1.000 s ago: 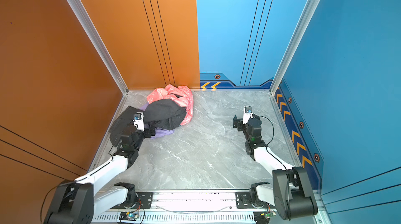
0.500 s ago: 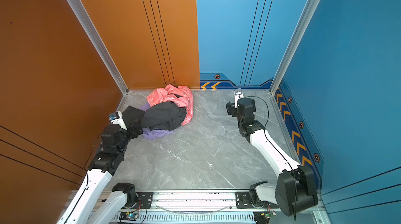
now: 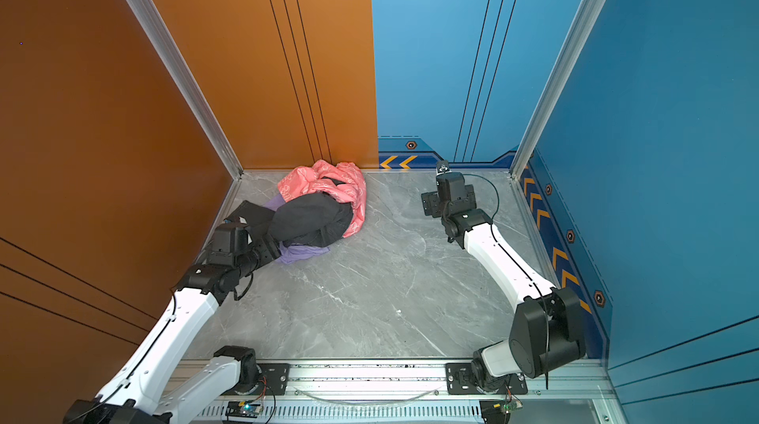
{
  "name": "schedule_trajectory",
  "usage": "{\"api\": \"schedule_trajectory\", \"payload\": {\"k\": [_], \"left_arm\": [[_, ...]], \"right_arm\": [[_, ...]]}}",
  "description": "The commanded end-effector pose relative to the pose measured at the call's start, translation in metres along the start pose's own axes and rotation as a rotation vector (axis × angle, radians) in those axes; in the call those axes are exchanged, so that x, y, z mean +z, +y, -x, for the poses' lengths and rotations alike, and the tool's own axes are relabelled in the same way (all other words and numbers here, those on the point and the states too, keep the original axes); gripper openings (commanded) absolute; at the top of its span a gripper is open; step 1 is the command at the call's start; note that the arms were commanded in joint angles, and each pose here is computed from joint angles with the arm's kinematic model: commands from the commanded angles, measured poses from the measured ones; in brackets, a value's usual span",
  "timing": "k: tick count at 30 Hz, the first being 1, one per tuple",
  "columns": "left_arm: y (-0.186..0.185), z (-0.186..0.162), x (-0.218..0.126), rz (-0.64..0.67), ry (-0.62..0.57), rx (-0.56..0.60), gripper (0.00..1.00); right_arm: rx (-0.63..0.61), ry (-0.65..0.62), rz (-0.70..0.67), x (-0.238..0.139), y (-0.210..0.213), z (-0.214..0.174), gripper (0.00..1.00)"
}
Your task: Pick out a specific cloth from the pile
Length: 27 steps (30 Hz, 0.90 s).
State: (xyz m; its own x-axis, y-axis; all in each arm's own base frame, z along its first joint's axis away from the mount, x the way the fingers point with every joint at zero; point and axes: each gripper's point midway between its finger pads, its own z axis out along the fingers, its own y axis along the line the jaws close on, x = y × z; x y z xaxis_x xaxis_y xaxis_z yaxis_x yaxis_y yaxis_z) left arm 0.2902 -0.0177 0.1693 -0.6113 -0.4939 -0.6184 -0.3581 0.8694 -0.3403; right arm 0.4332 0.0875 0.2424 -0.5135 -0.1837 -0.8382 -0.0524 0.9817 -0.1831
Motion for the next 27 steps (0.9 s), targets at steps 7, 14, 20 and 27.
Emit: {"api": "schedule_trajectory", "payload": {"k": [7, 14, 20, 27], "left_arm": [[-0.002, -0.037, 0.018, 0.011, 0.185, -0.110, 0.73], [0.008, -0.049, 0.035, 0.049, 0.270, -0.165, 0.66], [0.020, -0.051, 0.050, 0.055, 0.284, -0.258, 0.65], [0.022, -0.042, 0.071, 0.011, 0.227, -0.385, 0.64]], "right_arm": [[0.062, 0.014, 0.211, -0.005, 0.082, 0.006, 1.00], [0.023, 0.027, 0.298, -0.006, 0.128, 0.007, 1.00], [0.012, 0.028, 0.331, -0.003, 0.144, 0.011, 1.00], [0.009, 0.019, 0.346, -0.001, 0.150, 0.020, 1.00]]}}
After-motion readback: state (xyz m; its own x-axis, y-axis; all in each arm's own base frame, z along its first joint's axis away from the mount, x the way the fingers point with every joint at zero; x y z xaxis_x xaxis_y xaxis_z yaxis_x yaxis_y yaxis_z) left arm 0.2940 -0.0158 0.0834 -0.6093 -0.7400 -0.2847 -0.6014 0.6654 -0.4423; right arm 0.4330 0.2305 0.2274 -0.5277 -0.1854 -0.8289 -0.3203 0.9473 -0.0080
